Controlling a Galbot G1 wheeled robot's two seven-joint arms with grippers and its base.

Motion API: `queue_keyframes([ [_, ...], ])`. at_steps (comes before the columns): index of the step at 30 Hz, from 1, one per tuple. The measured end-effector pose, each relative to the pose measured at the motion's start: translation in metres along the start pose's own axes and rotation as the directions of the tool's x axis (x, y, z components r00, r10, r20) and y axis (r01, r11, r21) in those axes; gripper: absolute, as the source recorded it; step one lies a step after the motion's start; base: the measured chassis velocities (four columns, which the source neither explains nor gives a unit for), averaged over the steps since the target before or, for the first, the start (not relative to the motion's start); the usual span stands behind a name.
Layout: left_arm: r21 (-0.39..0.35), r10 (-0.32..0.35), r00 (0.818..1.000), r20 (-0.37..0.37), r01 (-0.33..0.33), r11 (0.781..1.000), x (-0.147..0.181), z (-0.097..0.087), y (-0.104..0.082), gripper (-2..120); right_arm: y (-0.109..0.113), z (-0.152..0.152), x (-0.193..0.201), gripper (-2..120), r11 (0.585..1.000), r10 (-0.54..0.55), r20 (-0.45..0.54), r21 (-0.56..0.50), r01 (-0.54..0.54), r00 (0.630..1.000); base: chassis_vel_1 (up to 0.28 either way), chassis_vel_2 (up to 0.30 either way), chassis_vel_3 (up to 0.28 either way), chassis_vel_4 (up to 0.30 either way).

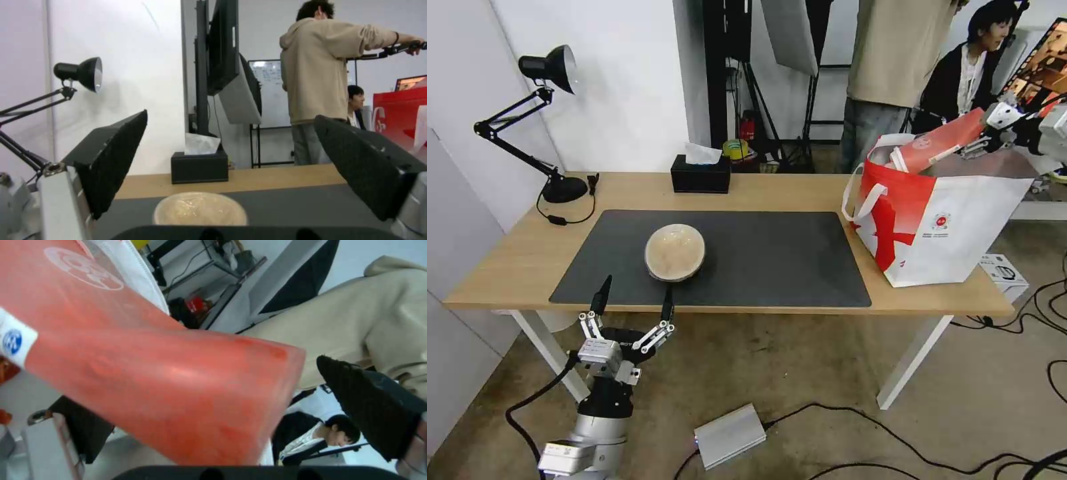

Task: Pick up the trash from the table and place it into the takeout bag.

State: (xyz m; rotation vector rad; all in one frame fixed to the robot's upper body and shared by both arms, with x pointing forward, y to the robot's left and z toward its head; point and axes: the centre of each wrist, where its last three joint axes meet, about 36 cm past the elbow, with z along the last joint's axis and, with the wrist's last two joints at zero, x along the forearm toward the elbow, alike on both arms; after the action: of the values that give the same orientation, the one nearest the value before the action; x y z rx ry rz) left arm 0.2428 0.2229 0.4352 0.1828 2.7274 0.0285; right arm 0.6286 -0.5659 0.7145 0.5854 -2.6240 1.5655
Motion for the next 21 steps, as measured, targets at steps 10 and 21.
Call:
queue_keyframes([
  [10, 0.004, 0.003, 1.000, 0.000, -0.003, 1.000, 0.000, 0.000, -0.002, 100, 0.000, 0.009, 0.010, 100, 1.000, -0.004, -0.027, -0.004, 0.004, 1.000, 0.000, 0.000, 0.000, 0.000],
  [21, 0.000, 0.013, 1.000, -0.005, -0.013, 1.000, 0.001, 0.000, -0.001, 100, 0.019, 0.033, 0.012, 100, 0.998, -0.022, -0.070, -0.055, 0.019, 0.997, 0.000, 0.000, 0.000, 0.000],
])
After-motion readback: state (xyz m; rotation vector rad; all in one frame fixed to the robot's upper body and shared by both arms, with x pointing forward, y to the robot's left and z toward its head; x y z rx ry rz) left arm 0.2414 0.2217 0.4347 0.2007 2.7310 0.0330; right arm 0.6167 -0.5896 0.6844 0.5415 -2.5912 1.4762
